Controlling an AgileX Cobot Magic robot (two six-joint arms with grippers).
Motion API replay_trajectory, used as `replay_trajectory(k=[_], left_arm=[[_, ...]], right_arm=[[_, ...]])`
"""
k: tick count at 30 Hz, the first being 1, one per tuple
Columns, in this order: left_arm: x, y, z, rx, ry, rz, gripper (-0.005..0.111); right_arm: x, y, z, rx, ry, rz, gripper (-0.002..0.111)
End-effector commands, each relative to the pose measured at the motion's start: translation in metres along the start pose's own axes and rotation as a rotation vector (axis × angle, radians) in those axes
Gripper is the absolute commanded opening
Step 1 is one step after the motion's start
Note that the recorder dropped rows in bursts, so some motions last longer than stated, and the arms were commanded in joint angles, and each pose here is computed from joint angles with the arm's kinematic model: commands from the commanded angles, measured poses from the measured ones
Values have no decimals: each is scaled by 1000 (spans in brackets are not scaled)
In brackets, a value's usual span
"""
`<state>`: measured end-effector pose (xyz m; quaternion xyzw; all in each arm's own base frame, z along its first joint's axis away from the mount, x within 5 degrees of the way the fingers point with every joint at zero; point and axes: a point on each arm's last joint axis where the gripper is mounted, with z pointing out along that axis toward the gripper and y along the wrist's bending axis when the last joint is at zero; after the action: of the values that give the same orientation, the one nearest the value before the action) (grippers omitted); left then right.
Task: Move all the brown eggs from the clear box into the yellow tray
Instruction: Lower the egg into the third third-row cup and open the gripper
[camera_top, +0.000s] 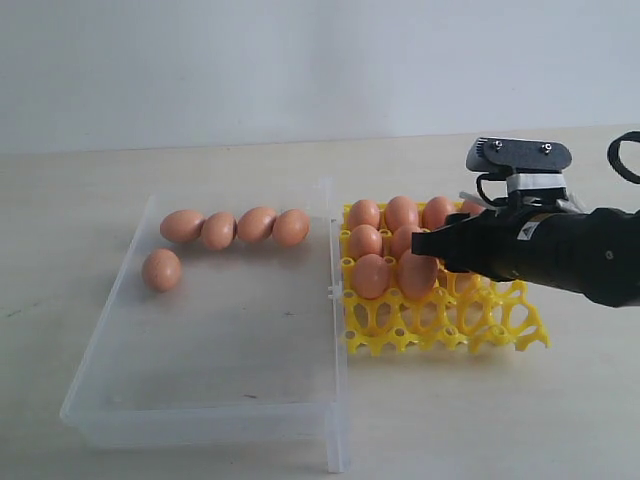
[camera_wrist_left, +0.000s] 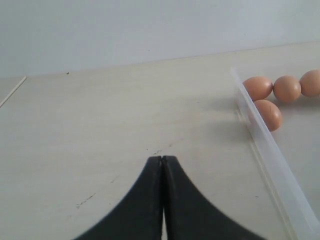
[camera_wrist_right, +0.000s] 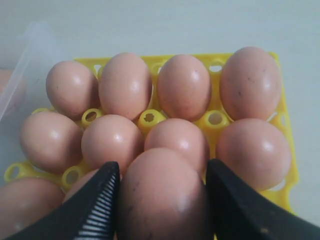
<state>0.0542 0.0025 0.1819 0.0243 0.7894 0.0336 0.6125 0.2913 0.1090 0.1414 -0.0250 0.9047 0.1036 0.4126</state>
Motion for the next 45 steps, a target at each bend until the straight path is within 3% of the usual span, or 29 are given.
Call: replay_trajectory(k=[1,26,37,45], left_arm=[[-3,0,-1,-1,-23,-8,0],[-3,0,-1,-1,-23,-8,0],[-3,0,-1,-1,-23,-8,0],[-3,0,-1,-1,-23,-8,0]], right_arm=[[-4,-1,4,-1,-36,-16,0],[1,-2,11,1,-21,-40,1],[0,-1,11,-1,-34,-50,50],[0,-1,11,-1,-38,-50,54]])
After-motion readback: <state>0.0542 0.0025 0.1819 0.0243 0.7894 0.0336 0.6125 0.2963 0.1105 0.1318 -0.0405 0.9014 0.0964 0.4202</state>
